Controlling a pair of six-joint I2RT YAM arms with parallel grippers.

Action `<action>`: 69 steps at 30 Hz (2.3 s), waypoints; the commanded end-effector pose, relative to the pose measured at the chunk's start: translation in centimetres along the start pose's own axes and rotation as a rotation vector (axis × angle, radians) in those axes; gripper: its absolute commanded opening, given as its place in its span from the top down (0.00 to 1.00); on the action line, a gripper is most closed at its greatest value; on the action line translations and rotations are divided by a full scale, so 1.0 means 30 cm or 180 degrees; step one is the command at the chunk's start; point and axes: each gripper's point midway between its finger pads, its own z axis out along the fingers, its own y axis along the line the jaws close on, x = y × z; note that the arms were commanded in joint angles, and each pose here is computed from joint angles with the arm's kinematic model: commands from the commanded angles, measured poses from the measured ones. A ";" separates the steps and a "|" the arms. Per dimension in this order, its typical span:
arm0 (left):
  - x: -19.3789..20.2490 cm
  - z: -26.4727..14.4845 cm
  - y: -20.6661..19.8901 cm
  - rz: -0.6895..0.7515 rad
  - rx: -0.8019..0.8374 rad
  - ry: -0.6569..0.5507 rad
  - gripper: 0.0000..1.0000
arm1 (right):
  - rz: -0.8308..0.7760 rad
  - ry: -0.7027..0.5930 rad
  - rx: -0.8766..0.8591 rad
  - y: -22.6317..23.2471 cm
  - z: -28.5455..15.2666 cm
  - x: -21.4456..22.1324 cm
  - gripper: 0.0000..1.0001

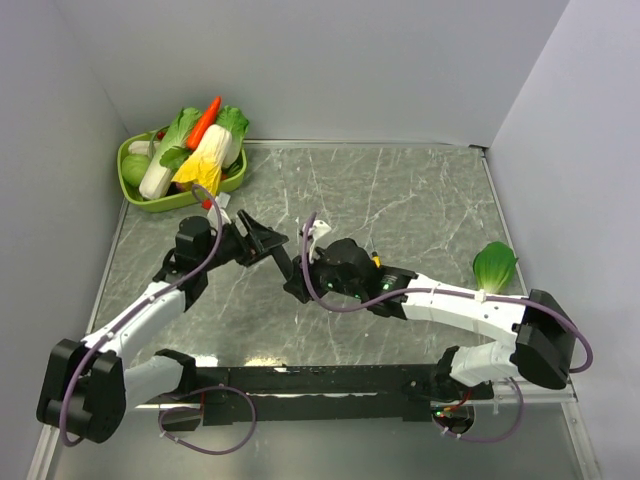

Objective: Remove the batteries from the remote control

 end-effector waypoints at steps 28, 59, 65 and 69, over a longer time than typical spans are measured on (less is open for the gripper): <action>0.063 0.004 -0.017 0.0612 0.0332 0.0417 0.99 | -0.0053 -0.0026 -0.0415 0.010 -0.064 -0.066 0.11; 0.062 -0.149 -0.281 0.0873 0.1590 -0.0082 0.99 | 0.0403 0.0083 -0.2071 0.168 -0.109 -0.063 0.51; 0.061 -0.140 -0.270 0.0787 0.1626 -0.0099 0.99 | 0.0482 0.0119 -0.2121 0.175 -0.090 -0.067 0.59; 0.057 -0.133 -0.264 0.0754 0.1610 -0.0107 0.99 | 0.0544 0.0137 -0.2111 0.167 -0.076 -0.055 0.74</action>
